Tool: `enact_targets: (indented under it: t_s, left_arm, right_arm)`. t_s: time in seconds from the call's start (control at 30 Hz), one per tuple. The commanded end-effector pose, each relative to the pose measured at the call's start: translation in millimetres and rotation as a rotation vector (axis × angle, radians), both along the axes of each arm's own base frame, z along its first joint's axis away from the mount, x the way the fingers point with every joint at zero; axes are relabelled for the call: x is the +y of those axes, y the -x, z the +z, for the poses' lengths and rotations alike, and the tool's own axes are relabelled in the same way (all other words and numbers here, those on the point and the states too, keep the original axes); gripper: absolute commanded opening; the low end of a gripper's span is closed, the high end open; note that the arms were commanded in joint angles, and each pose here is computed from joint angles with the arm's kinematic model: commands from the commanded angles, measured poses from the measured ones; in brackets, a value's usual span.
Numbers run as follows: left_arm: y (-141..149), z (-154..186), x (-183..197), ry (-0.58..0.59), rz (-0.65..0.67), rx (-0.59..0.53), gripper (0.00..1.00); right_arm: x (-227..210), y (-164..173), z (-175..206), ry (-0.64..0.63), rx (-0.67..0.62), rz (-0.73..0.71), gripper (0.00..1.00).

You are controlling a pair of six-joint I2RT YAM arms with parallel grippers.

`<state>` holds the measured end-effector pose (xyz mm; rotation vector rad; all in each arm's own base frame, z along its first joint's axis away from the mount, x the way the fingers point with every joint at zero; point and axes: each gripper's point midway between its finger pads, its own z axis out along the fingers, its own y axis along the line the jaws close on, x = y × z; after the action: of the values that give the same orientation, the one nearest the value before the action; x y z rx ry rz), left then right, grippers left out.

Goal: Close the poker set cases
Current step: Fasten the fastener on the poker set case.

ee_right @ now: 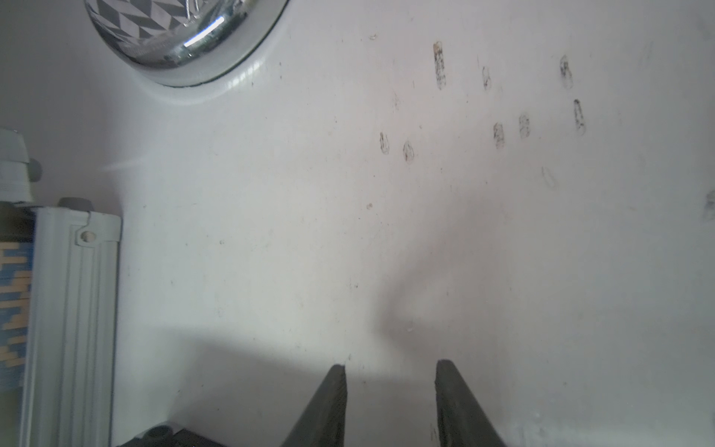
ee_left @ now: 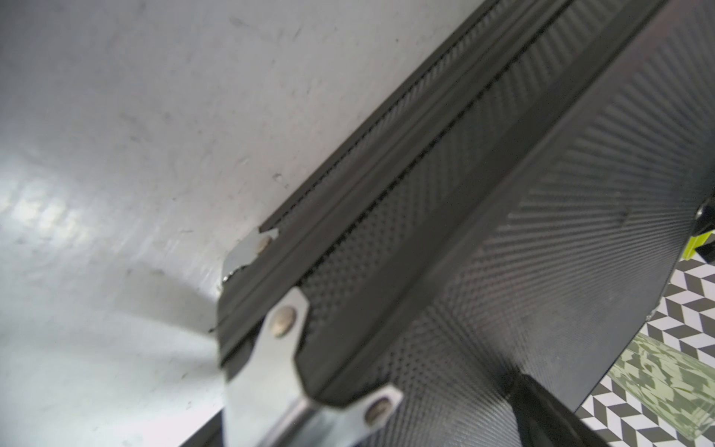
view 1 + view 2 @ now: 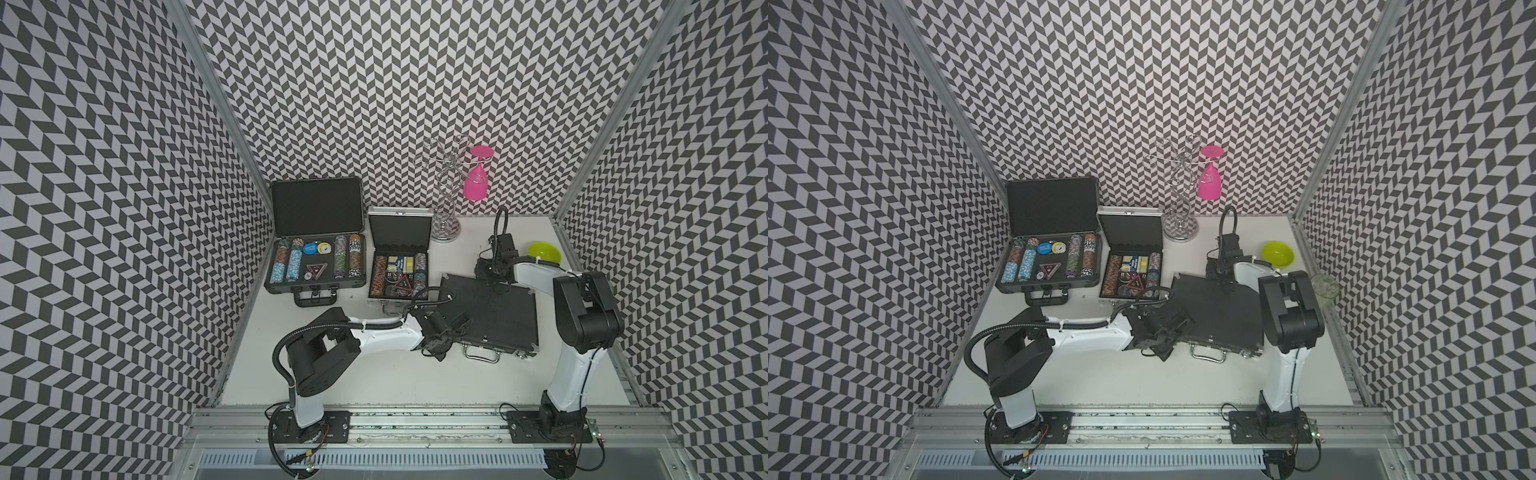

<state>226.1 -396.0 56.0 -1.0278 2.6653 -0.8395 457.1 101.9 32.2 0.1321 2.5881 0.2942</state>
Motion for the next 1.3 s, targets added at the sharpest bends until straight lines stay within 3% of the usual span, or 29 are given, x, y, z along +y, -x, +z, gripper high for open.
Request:
enact_targets:
  t_s: [0.0,0.57,0.93,1.27]
  left_arm:
    - [-3,-30,25,-0.088,0.086,0.062,0.96]
    - [-7,-46,40,-0.16,0.109,0.073,0.94]
    - [-12,-58,48,-0.203,0.139,0.056,0.87]
    - [-1,-75,65,-0.297,0.116,0.081,0.92]
  right_arm:
    - [15,101,-78,0.023,0.4,0.085,0.37]
    - [15,100,-72,0.027,0.391,0.097,0.35]
    - [17,110,-75,0.01,0.405,0.108,0.31]
    - [14,110,-76,0.028,0.404,0.109,0.31]
